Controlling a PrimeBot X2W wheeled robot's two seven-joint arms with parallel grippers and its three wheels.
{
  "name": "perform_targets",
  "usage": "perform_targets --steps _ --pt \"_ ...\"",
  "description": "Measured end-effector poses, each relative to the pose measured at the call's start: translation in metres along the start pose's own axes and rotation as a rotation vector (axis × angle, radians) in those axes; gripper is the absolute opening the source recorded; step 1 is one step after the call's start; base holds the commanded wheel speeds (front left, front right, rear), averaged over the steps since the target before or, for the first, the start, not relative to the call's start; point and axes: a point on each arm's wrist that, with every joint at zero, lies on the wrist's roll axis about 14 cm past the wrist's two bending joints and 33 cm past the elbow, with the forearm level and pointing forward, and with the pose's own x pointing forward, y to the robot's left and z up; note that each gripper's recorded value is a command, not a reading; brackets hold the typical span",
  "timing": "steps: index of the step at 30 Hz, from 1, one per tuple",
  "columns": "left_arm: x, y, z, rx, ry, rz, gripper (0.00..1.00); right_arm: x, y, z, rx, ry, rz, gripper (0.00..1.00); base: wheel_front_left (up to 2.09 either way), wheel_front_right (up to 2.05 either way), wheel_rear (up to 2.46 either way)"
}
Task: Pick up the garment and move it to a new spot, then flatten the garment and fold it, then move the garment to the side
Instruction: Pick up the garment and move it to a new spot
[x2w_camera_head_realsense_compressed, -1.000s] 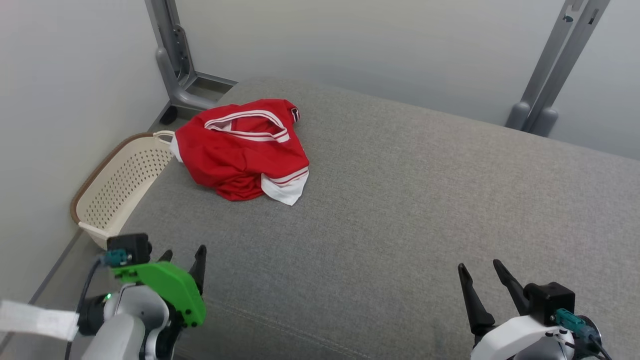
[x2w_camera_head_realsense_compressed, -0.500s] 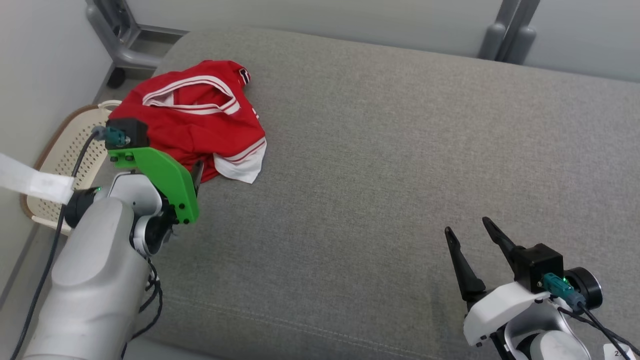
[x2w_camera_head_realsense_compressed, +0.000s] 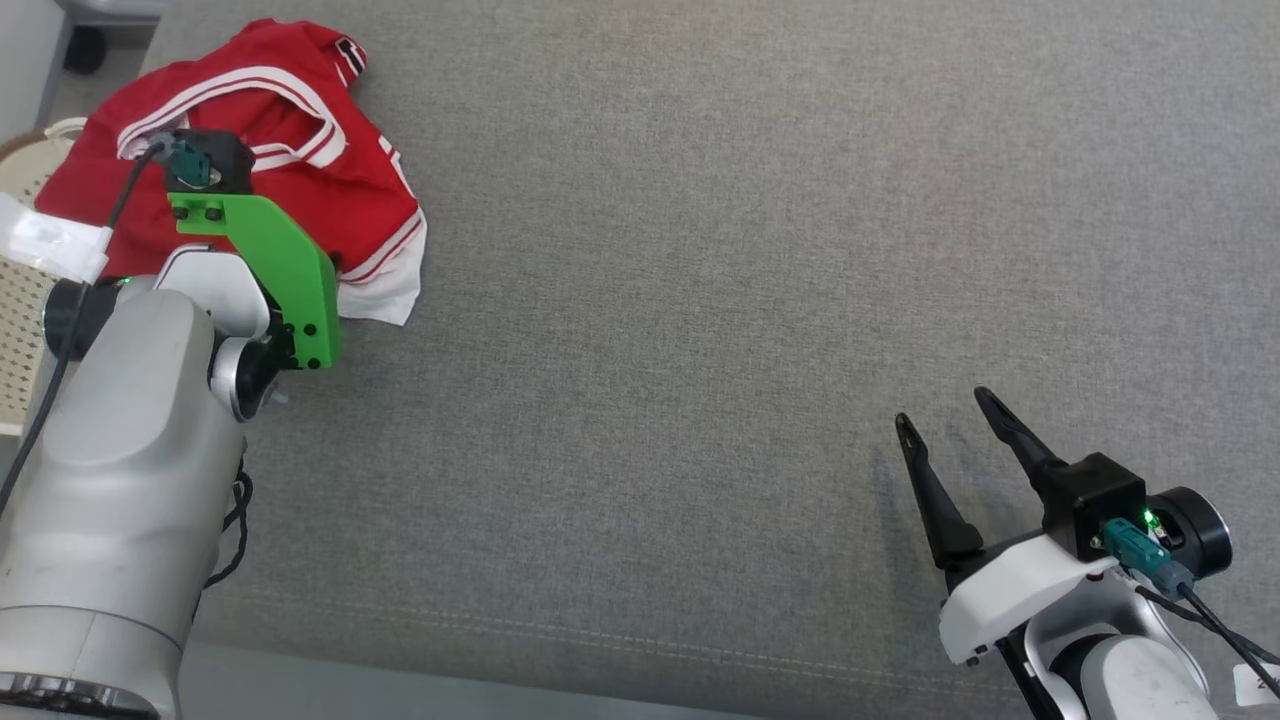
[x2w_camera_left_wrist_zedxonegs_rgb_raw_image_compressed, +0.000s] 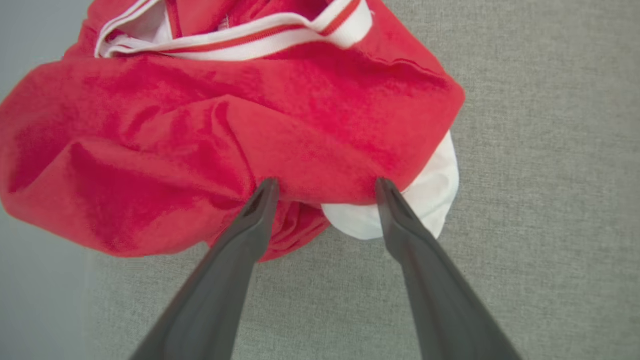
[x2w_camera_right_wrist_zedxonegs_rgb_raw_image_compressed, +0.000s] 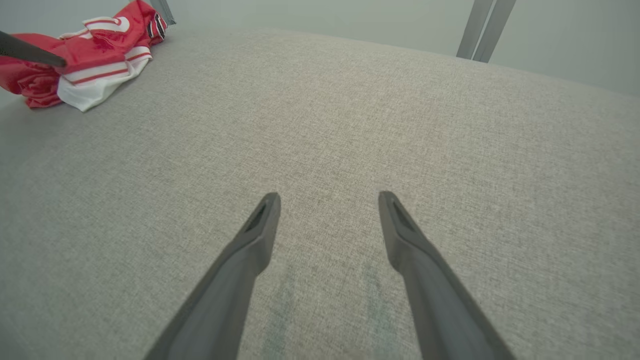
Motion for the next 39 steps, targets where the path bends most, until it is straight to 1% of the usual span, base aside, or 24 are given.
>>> perform_targets --steps 8,9,11,12,19,22,25,30,32,37,39 --pt "0.033 0.001 -0.018 0.036 0.09 0.019 1.0 0.003 -0.008 -0.022 0.02 0.055 -0.015 1.0 0.0 0.0 0.0" --pt "0.036 0.001 -0.021 0.034 0.1 0.023 0.77 0.003 -0.01 -0.023 0.021 0.06 -0.018 1.0 0.0 0.0 0.0" --pt "0.04 0.0 -0.025 0.032 0.113 0.026 0.08 0.002 -0.011 -0.026 0.024 0.067 -0.023 1.0 0.0 0.0 0.0" --pt "0.042 0.0 -0.025 0.032 0.111 0.029 0.0 0.002 -0.012 -0.027 0.024 0.069 -0.024 1.0 0.0 0.0 0.0" --pt "0.045 -0.004 -0.015 0.035 0.051 0.033 0.0 -0.002 -0.013 -0.028 0.029 0.072 -0.037 1.0 0.0 0.0 0.0" --pt "0.04 -0.015 0.0 0.07 0.003 -0.004 0.0 -0.004 -0.011 -0.023 0.039 0.05 -0.04 1.0 0.0 0.0 0.0" --pt "0.032 -0.032 0.027 0.106 -0.102 -0.051 0.0 -0.006 -0.008 -0.018 0.044 0.029 -0.039 1.0 0.0 0.0 0.0" --pt "0.011 -0.073 0.061 0.142 -0.239 -0.151 0.0 -0.015 -0.006 -0.007 0.06 -0.016 -0.053 1.0 0.0 0.0 0.0" --pt "-0.001 -0.095 0.074 0.15 -0.288 -0.203 0.0 -0.021 -0.008 -0.002 0.062 -0.036 -0.068 1.0 0.0 0.0 0.0" --pt "-0.035 -0.153 0.103 0.218 -0.407 -0.333 0.0 -0.038 -0.016 0.008 0.061 -0.076 -0.112 1.0 0.0 0.0 0.0" --pt "-0.054 -0.179 0.116 0.25 -0.477 -0.392 0.0 -0.047 -0.02 0.011 0.064 -0.092 -0.136 1.0 0.0 0.0 0.0"
